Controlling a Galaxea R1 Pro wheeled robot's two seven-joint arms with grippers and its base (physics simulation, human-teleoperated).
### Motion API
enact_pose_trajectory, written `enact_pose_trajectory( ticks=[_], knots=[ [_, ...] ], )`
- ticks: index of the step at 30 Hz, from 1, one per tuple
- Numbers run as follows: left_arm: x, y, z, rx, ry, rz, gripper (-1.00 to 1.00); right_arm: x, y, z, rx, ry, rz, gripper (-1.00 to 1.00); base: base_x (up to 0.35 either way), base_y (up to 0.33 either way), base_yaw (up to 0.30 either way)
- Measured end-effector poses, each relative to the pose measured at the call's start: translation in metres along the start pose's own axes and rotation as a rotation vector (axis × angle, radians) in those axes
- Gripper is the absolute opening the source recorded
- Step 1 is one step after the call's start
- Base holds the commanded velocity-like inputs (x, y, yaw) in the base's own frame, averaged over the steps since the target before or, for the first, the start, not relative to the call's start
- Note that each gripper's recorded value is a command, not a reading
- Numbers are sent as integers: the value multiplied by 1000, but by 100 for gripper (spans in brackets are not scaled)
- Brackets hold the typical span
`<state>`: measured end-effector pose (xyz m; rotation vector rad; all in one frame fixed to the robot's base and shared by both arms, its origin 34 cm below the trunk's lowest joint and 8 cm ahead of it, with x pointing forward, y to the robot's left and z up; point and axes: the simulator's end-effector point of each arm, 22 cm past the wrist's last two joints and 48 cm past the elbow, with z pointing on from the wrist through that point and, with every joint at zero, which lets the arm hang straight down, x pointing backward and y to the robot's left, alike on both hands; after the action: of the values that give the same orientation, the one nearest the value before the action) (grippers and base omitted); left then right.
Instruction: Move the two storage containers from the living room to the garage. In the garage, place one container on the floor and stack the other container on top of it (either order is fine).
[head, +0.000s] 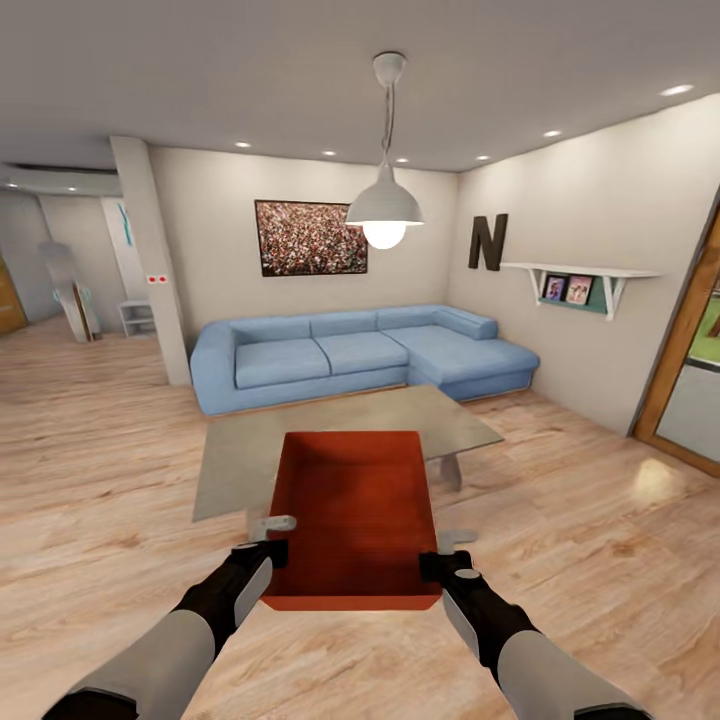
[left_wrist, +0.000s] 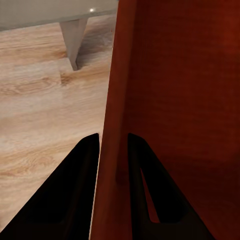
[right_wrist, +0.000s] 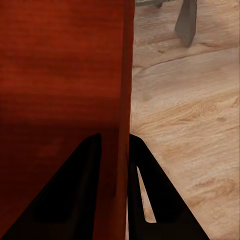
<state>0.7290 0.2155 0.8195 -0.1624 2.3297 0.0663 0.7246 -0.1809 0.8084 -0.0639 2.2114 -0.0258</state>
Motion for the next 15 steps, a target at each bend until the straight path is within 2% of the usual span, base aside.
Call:
enact_pose_trajectory(
  ticks=[15],
  knots=[
    [-1, 0, 0, -1, 0, 2, -100, 0, 0, 0, -1, 0, 1, -100, 0, 0, 273]
  ],
)
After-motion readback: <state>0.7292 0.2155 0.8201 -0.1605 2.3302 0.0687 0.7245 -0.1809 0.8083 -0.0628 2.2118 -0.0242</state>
